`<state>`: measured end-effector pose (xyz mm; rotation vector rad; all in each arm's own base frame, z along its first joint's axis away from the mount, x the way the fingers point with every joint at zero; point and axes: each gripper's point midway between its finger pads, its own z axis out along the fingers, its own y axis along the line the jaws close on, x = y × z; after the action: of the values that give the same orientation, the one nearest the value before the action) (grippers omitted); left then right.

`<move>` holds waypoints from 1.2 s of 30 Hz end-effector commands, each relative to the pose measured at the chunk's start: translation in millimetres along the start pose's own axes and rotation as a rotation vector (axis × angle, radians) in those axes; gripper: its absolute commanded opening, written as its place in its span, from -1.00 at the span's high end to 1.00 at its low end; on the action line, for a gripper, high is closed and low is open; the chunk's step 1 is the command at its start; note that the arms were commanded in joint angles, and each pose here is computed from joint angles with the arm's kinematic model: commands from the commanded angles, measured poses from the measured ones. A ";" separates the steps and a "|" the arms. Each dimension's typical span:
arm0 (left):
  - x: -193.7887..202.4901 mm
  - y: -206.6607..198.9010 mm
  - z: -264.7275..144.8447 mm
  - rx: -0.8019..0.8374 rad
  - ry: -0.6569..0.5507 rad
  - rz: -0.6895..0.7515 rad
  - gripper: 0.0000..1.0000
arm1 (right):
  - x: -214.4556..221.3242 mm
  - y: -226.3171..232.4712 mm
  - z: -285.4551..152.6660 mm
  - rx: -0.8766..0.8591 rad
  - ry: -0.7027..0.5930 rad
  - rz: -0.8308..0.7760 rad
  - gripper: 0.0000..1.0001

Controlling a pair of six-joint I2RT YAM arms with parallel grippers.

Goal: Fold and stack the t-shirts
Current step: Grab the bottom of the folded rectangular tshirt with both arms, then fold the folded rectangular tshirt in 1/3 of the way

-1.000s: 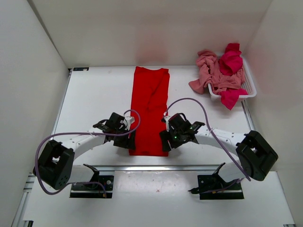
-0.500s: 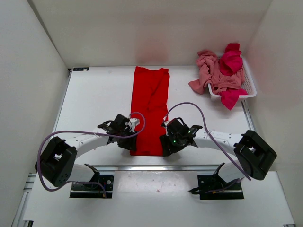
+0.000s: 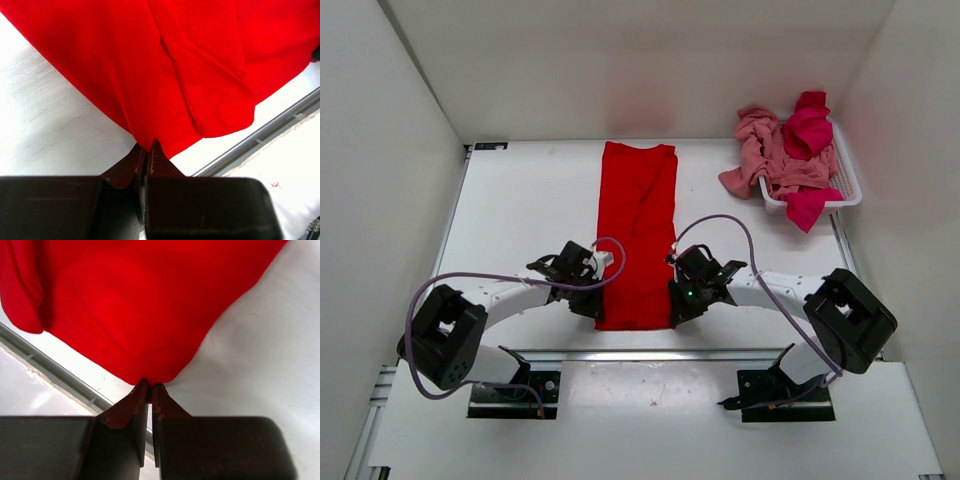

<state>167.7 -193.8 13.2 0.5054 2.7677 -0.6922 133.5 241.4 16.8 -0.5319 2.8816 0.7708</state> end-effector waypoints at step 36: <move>-225.4 47.5 -16.9 -0.050 -0.132 -0.032 1.00 | -250.6 -30.1 -65.1 -0.159 -0.381 -0.023 1.00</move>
<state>363.9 -206.2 60.7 0.4056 2.7476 -0.6507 360.1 255.4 98.6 -0.3936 2.5279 0.9657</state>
